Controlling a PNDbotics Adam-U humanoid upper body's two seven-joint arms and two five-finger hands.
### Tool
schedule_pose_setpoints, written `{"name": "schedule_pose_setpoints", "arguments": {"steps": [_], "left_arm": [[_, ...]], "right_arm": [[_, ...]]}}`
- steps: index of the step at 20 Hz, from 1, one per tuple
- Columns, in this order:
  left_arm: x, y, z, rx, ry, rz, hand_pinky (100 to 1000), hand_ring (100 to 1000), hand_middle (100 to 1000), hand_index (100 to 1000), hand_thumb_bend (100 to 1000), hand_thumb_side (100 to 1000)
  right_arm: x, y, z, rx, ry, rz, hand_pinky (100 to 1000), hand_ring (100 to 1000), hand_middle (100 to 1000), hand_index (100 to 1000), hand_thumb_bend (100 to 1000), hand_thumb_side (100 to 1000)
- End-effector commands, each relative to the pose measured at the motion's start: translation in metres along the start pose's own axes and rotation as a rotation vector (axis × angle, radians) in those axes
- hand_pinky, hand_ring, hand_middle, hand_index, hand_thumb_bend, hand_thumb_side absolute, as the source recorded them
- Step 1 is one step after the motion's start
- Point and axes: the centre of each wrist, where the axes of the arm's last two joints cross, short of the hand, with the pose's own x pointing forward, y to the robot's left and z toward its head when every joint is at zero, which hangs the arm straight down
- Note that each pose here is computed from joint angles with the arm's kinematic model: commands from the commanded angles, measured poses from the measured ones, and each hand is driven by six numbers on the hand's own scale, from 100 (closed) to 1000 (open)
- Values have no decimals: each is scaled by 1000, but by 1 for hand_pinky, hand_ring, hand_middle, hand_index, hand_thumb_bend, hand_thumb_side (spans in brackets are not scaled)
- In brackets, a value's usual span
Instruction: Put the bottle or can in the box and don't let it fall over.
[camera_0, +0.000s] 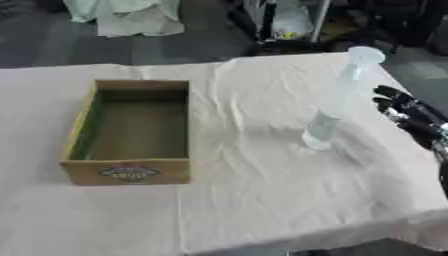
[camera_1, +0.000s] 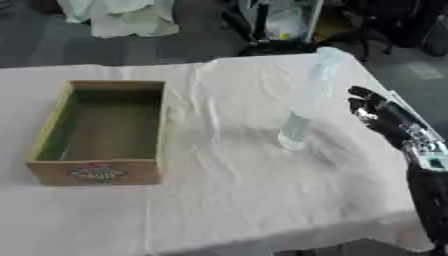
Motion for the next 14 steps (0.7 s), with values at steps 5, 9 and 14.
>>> {"name": "schedule_pose_setpoints", "arguments": {"steps": [5, 9, 14], "left_arm": [[10, 3, -5, -17, -24, -31, 1000, 1000, 1000, 771, 100, 800], [10, 3, -5, -19, -26, -32, 1000, 1000, 1000, 771, 100, 802], [10, 2, -5, -20, -26, -34, 1000, 1000, 1000, 771, 100, 803]], "right_arm": [[17, -11, -13, -4, -37, 43, 1000, 1000, 1000, 1000, 100, 470], [20, -9, -18, 2, -49, 44, 1000, 1000, 1000, 1000, 100, 470], [23, -8, -21, 4, -62, 41, 1000, 1000, 1000, 1000, 100, 470]]}}
